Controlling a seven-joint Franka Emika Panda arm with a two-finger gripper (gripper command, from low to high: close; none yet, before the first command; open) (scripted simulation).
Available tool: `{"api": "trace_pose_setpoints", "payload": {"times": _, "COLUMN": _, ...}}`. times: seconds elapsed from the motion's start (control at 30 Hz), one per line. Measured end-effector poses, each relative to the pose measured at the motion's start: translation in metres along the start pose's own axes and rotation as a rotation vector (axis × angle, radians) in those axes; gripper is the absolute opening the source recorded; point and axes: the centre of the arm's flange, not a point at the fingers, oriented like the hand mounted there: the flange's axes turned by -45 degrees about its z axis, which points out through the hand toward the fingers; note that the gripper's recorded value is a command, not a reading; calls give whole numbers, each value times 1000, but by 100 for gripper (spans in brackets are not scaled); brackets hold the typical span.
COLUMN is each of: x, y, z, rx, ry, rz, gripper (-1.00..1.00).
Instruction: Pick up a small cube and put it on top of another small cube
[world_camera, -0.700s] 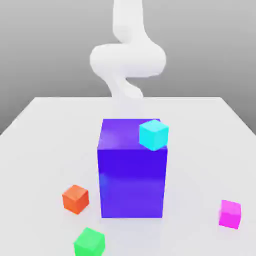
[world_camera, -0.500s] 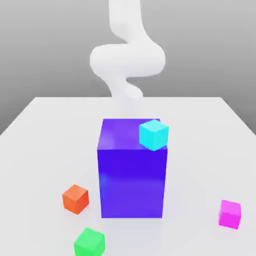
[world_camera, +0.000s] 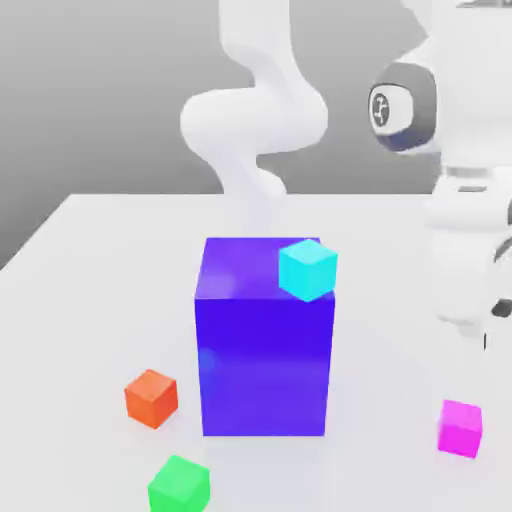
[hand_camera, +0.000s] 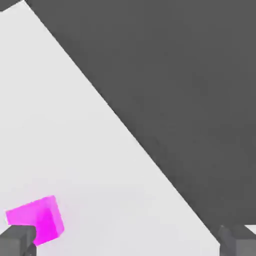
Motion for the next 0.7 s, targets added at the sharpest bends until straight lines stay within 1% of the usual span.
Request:
{"api": "trace_pose_setpoints", "payload": {"times": 0.13, "x": -8, "y": -41, "z": 71, "rx": 61, "ry": -94, "rz": -159, "gripper": 0}}
{"api": "trace_pose_setpoints", "payload": {"times": 0.2, "x": -12, "y": -52, "z": 100, "rx": 74, "ry": -112, "rz": -193, "gripper": 0}}
{"api": "trace_pose_setpoints", "payload": {"times": 0.3, "x": -17, "y": -57, "z": 138, "rx": 77, "ry": -117, "rz": -203, "gripper": 0}}
{"api": "trace_pose_setpoints", "payload": {"times": 0.33, "x": -19, "y": -58, "z": 148, "rx": 78, "ry": -117, "rz": -204, "gripper": -100}}
{"api": "trace_pose_setpoints", "payload": {"times": 0.57, "x": -19, "y": -58, "z": 150, "rx": 78, "ry": -119, "rz": -204, "gripper": -100}}
{"api": "trace_pose_setpoints", "payload": {"times": 0.7, "x": -14, "y": -55, "z": 109, "rx": 78, "ry": -119, "rz": -205, "gripper": -100}}
